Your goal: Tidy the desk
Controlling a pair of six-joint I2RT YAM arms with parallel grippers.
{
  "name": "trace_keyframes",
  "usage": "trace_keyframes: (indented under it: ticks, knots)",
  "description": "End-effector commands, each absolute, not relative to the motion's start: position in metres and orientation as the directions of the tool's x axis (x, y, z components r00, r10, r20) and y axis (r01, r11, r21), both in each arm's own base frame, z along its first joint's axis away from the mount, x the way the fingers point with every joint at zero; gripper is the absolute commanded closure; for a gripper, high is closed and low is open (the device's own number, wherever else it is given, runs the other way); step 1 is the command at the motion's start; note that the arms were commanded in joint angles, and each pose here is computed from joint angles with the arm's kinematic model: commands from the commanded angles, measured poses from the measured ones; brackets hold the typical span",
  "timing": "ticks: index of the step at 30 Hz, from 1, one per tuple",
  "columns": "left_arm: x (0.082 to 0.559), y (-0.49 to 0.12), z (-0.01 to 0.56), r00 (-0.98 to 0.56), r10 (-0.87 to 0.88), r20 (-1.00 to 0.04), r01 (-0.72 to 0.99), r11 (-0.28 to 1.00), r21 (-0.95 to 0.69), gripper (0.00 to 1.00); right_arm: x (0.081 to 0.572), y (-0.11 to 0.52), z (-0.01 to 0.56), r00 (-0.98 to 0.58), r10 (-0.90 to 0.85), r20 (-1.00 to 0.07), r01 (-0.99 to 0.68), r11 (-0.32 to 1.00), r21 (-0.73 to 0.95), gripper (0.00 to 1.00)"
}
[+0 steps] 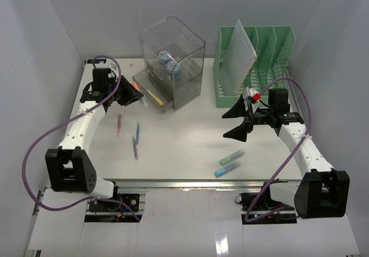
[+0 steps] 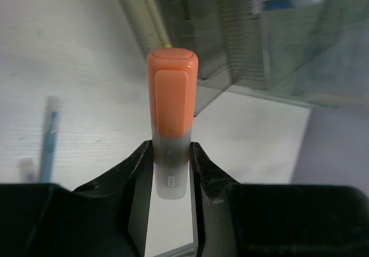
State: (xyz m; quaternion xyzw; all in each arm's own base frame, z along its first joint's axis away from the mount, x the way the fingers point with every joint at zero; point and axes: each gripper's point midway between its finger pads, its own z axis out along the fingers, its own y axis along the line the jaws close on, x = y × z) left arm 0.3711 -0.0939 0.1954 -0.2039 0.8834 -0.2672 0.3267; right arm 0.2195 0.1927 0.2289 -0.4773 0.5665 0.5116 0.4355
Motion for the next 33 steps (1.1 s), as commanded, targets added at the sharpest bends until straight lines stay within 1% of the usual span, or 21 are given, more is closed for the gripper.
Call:
trace_keyframes:
  ticks: [1,5,10,13,19,21,22,23,24,30,33]
  knots:
    - [0.418,-0.136,0.25,-0.693,-0.624,-0.36,-0.088,0.569,-0.818,0.86,0.216,0.191,0.235,-0.115,-0.08,-0.99,-0.993,0.013,0.114,0.0]
    - [0.452,-0.145,0.252,-0.695,-0.648,-0.313,-0.109,0.525,-0.844,0.85,0.217,0.191,0.233,-0.117,-0.084,-0.99,-0.993,0.015,0.117,0.0]
    - [0.483,-0.147,0.23,-0.685,-0.678,-0.267,-0.179,0.512,-0.84,0.85,0.218,0.191,0.233,-0.114,-0.088,-0.99,-0.993,0.02,0.112,0.0]
    - [0.494,-0.146,0.223,-0.672,-0.688,-0.273,-0.193,0.519,-0.833,0.83,0.219,0.19,0.231,-0.119,-0.09,-0.989,-0.993,0.024,0.118,0.0]
    - [0.507,-0.155,0.197,-0.698,-0.67,-0.252,-0.193,0.516,-0.835,0.71,0.222,0.189,0.226,-0.122,-0.107,-0.987,-0.992,0.038,0.119,0.0]
    - [0.508,-0.158,0.191,-0.707,-0.665,-0.241,-0.197,0.513,-0.836,0.59,0.223,0.188,0.225,-0.124,-0.108,-0.986,-0.992,0.042,0.12,0.0]
    - [0.508,-0.159,0.19,-0.713,-0.66,-0.238,-0.195,0.512,-0.836,0.4,0.223,0.188,0.225,-0.125,-0.109,-0.986,-0.992,0.044,0.121,0.0]
    - [0.508,-0.16,0.188,-0.718,-0.654,-0.236,-0.192,0.512,-0.837,0.17,0.224,0.188,0.224,-0.126,-0.111,-0.986,-0.991,0.046,0.122,0.0]
    - [0.508,-0.161,0.187,-0.722,-0.651,-0.236,-0.189,0.513,-0.837,0.02,0.224,0.188,0.223,-0.128,-0.113,-0.985,-0.991,0.048,0.124,0.0]
    - [0.503,-0.159,0.207,-0.718,-0.629,-0.299,-0.126,0.54,-0.832,0.02,0.219,0.185,0.213,-0.101,-0.142,-0.985,-0.994,0.044,0.096,0.0]
    - [0.492,-0.156,0.229,-0.706,-0.6,-0.376,-0.056,0.577,-0.815,0.02,0.206,0.181,0.2,-0.086,-0.199,-0.976,-0.996,0.029,0.082,0.0]
